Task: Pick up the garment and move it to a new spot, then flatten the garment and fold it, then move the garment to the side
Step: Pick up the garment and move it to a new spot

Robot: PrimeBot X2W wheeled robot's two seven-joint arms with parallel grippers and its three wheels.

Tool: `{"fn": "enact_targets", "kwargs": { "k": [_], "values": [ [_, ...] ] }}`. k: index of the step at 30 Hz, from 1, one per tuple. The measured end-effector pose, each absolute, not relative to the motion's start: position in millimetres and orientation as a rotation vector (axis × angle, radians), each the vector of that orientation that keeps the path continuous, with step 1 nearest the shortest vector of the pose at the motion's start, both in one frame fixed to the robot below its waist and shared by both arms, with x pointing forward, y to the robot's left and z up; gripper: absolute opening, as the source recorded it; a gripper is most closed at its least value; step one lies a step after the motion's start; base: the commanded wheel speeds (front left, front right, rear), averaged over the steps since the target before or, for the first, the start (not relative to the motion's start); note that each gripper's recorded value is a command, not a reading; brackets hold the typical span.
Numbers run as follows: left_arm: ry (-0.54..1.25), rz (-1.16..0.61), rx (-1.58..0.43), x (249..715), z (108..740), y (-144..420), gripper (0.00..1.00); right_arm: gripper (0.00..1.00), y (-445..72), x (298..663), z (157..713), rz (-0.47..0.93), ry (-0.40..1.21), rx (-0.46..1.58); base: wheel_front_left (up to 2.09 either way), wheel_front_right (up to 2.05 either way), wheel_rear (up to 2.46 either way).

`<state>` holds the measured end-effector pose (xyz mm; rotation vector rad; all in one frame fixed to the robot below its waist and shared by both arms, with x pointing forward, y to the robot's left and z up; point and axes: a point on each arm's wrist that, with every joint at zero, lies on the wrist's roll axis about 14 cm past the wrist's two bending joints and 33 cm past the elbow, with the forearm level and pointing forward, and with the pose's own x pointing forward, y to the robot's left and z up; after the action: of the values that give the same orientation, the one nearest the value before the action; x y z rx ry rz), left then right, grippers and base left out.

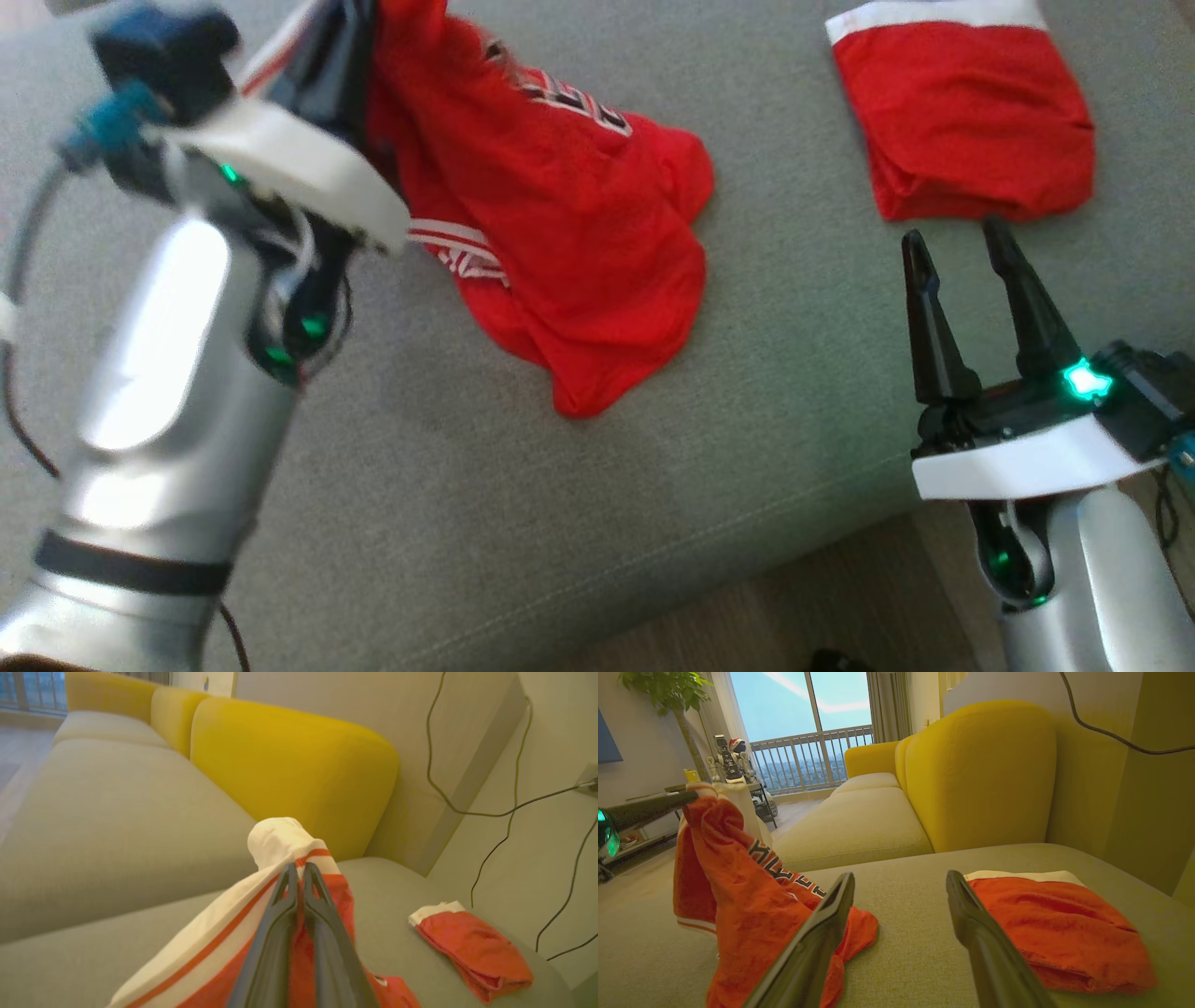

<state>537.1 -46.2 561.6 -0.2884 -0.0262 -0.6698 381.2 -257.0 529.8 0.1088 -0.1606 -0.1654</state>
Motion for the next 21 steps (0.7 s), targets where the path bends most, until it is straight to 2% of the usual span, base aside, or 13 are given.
{"fn": "enact_targets", "kwargs": {
  "k": [1, 3, 10, 14, 21],
  "values": [
    [0.008, -0.663, -0.291, 536, 543, -46, 0.00, 1.00, -256, 385, 527, -0.161, -0.154, 0.108, 0.00, 0.00, 0.00],
    [0.017, -0.648, -0.298, 535, 523, -45, 1.00, 1.00, -252, 392, 524, -0.147, -0.147, 0.108, 0.00, 0.00, 0.00],
    [-0.090, -0.626, -0.258, 521, 530, -41, 1.00, 1.00, -229, 409, 522, -0.075, -0.147, 0.106, 0.00, 0.00, 0.00],
    [-0.174, -0.537, -0.282, 502, 552, -15, 1.00, 1.00, -212, 412, 523, -0.025, -0.150, 0.116, 0.00, 0.00, 0.00],
    [-0.133, -0.389, -0.280, 453, 533, 36, 1.00, 1.00, -184, 405, 514, 0.049, -0.118, 0.143, 0.00, 0.00, 0.00]
  ]
}}
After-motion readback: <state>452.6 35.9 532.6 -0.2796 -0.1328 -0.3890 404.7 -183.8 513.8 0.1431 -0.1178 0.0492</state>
